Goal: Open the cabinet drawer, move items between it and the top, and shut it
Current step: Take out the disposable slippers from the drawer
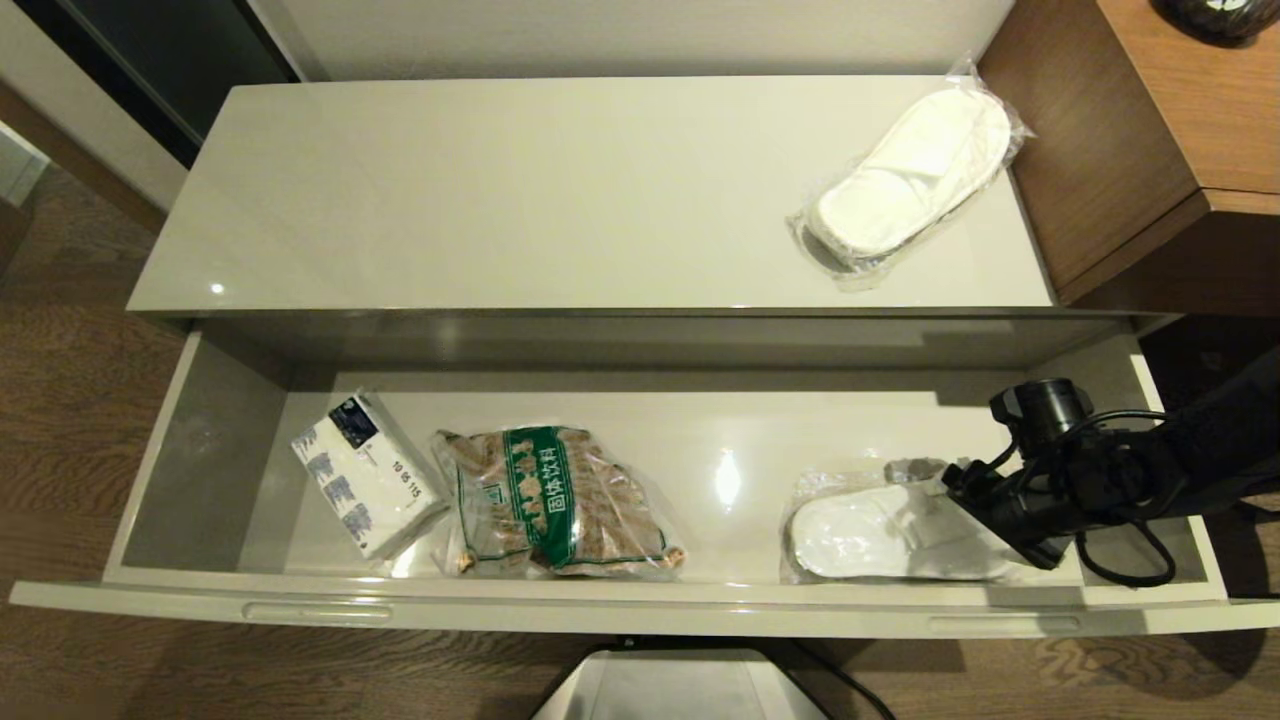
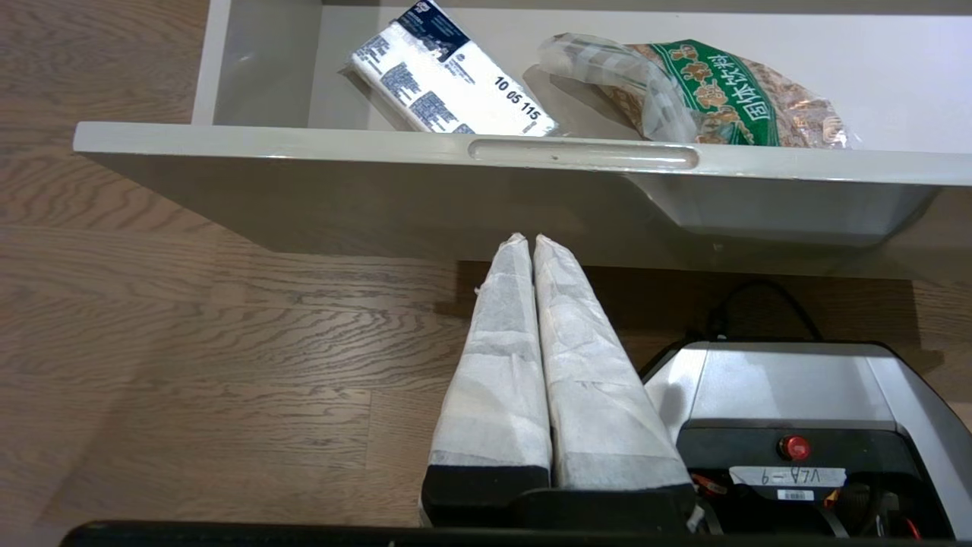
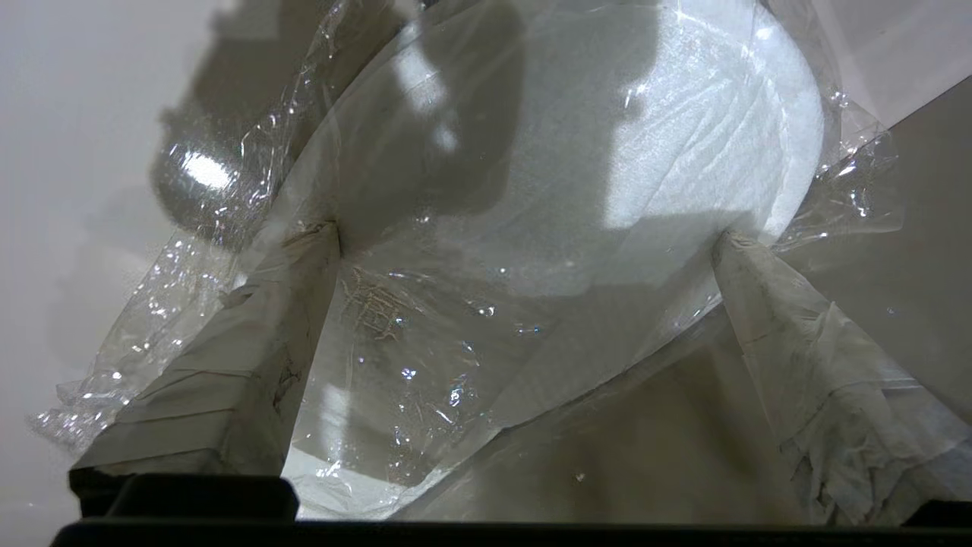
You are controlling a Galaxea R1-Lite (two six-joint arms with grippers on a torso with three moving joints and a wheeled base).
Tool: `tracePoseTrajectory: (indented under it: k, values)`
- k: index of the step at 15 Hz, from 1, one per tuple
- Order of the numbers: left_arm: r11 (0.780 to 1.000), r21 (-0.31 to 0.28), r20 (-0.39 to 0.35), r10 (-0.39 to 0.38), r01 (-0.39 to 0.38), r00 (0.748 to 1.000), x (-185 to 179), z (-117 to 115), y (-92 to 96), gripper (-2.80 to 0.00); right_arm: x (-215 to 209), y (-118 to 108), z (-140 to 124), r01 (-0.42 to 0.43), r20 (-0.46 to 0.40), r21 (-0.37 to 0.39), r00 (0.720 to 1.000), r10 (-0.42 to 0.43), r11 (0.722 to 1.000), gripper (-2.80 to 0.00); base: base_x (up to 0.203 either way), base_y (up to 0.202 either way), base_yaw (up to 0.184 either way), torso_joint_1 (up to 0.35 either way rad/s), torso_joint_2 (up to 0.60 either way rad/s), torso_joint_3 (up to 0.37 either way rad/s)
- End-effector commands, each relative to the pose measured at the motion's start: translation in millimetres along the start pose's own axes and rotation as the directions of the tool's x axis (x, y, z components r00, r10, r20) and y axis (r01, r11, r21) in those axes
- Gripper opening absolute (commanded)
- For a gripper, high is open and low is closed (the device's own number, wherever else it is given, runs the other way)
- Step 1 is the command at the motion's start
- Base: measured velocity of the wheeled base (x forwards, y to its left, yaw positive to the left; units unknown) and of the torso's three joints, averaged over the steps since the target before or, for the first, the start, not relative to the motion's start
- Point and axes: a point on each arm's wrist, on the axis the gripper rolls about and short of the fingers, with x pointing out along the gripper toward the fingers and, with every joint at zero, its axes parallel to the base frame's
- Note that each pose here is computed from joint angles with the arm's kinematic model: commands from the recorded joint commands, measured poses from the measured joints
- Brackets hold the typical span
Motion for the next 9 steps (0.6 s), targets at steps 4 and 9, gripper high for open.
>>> tracePoseTrajectory:
  k: [4, 9]
  values:
    - [1.0, 0.0, 0.0, 0.001, -0.001, 1.0, 0.0, 0.0, 0.0, -2.8, 2.3, 2.7, -1.3, -0.019, 0.015, -0.009, 1.0, 0.019, 1.0, 0.0, 0.0, 0.0, 0.0, 0.0, 0.0, 0.0]
    - [1.0, 0.0, 0.0, 0.001, -0.001, 1.0, 0.0, 0.0, 0.0, -2.8, -3.0, 16.6, -14.0, -0.042, 0.01, -0.058, 0.999, 0.043, 0.997, 0.0, 0.0, 0.0, 0.0, 0.0, 0.0, 0.0]
